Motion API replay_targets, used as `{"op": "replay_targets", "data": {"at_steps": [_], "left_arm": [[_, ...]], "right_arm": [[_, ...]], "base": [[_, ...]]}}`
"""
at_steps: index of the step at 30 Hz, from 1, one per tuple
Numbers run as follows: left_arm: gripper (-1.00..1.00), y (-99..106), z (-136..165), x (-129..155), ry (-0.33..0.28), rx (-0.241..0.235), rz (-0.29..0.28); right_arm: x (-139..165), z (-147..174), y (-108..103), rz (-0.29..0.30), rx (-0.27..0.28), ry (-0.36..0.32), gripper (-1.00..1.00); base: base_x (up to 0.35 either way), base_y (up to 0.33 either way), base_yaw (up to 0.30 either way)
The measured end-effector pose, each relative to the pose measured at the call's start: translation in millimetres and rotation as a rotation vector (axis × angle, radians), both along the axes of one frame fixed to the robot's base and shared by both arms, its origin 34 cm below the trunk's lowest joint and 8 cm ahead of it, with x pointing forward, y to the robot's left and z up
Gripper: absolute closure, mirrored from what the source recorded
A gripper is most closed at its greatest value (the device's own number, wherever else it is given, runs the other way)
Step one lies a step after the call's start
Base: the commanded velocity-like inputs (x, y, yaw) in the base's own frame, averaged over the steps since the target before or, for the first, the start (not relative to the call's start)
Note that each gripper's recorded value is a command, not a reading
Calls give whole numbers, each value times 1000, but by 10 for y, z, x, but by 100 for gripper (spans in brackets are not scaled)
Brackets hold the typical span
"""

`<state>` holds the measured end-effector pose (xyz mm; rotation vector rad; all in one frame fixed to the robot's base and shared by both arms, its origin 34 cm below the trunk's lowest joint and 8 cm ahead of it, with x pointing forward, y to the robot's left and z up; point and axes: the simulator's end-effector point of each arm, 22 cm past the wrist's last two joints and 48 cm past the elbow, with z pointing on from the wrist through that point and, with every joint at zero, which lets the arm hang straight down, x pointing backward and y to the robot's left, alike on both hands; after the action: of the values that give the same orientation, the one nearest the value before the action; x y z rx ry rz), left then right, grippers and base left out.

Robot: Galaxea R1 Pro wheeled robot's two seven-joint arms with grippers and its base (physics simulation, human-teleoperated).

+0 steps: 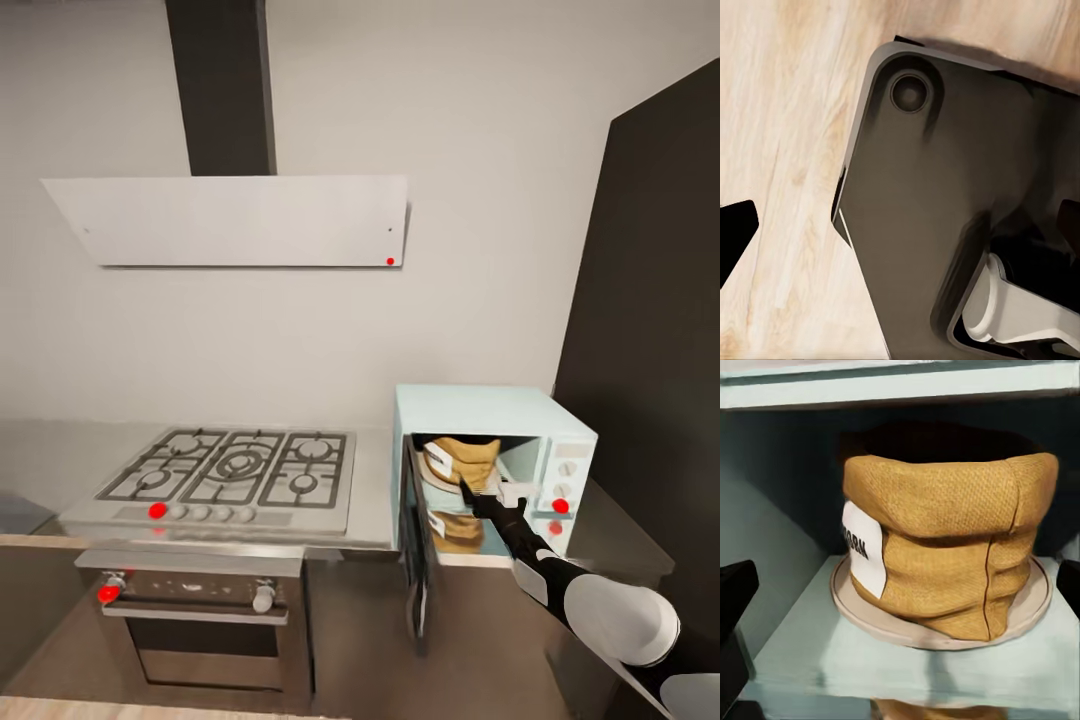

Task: In the kitchen, take the popcorn bag from the countertop, put it into the microwave, and heat it until the popcorn is cooked so the cooked popcorn ends up inside the bag.

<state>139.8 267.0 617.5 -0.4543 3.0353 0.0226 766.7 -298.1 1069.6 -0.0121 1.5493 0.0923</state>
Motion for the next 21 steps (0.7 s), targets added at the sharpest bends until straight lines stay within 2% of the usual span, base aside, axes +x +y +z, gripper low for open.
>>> {"op": "replay_targets", "data": {"at_steps": [17, 21], "left_arm": [[-100, 0, 0, 3, 0, 0, 0], [-100, 0, 0, 3, 0, 0, 0]], "right_arm": [[-8, -18, 2, 1, 0, 4, -100], [-188, -352, -45, -4, -3, 56, -100]], "base": [[-339, 0, 0], [-323, 0, 0]]}}
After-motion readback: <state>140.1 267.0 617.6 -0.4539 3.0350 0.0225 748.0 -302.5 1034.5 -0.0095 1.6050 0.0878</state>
